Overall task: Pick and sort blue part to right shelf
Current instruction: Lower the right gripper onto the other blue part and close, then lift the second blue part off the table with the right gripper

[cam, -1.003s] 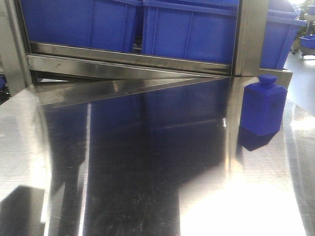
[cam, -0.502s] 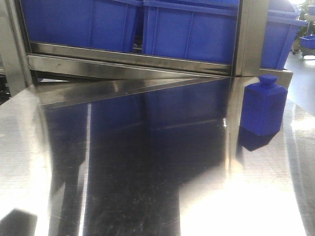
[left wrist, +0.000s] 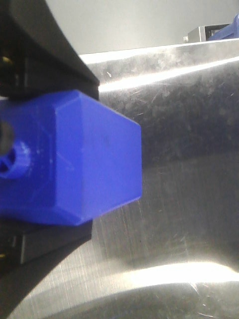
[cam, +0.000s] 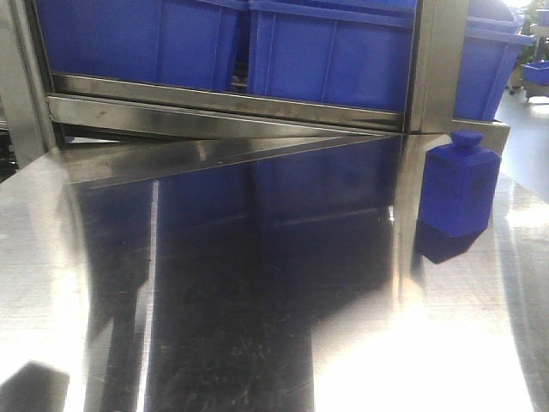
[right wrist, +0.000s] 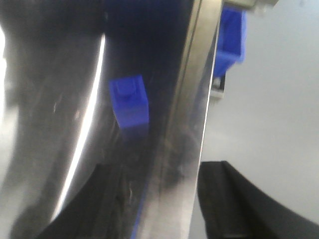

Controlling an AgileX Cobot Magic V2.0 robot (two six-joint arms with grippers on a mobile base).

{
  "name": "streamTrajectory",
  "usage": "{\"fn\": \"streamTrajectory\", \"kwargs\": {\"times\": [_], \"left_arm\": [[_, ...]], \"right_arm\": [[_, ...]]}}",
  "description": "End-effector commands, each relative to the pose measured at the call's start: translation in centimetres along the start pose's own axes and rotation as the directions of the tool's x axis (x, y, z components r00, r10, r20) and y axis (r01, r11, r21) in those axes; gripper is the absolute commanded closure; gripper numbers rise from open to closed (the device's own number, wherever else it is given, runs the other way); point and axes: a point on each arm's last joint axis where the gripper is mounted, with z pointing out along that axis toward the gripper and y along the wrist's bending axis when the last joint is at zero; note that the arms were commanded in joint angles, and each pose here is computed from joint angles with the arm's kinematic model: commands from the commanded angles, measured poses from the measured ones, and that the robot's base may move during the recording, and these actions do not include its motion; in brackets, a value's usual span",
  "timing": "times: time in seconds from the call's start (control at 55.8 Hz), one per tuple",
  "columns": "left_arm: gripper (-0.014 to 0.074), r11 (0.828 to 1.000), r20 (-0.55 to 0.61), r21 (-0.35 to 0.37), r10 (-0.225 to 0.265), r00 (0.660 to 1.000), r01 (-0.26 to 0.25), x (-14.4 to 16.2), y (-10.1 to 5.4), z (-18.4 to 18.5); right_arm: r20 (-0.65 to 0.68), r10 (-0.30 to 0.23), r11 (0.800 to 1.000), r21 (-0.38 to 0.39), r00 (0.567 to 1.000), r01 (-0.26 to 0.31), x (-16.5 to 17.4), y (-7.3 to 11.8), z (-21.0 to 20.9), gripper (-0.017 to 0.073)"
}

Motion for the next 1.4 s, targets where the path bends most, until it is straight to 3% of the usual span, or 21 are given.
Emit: {"fn": "streamTrajectory", "kwargs": {"times": [0.0,0.197,0.538,0.735,1.075,1.38], "left_arm": [[0.0278,1.000,0.105,0.027,0.007,0.994,-0.010,-1.0,-0.3,-1.1],[0.0278,1.000,0.105,0.030,0.004,0.995,-0.007,-1.0,-0.3,-1.1],[0.0278,0.999,0.104,0.033,0.002,0.995,-0.005,-1.0,-0.3,-1.1],[0.0278,0.999,0.104,0.033,0.002,0.995,-0.005,-1.0,-0.3,-1.1],[0.0278,0.999,0.101,0.043,-0.007,0.995,0.002,-1.0,-0.4,-1.1],[0.0278,0.999,0.099,0.044,-0.008,0.995,0.003,-1.0,-0.4,-1.1]], "right_arm": [[-0.041,-0.072,0.997,-0.016,0.997,0.072,-2.8,0.0,0.5,0.0060],[-0.197,-0.159,0.985,-0.104,0.967,0.140,-6.1,0.2,4.2,0.0029],[-0.296,-0.200,0.961,-0.243,0.934,0.129,-7.6,0.9,11.3,0.0027],[-0.301,-0.224,0.956,-0.255,0.927,0.149,-7.6,1.4,14.6,-0.0034],[-0.323,-0.240,0.954,-0.251,0.915,0.162,-7.2,2.0,18.8,-0.0034],[-0.415,-0.262,0.954,-0.245,0.871,0.171,-5.7,1.7,22.6,-0.0026]]}}
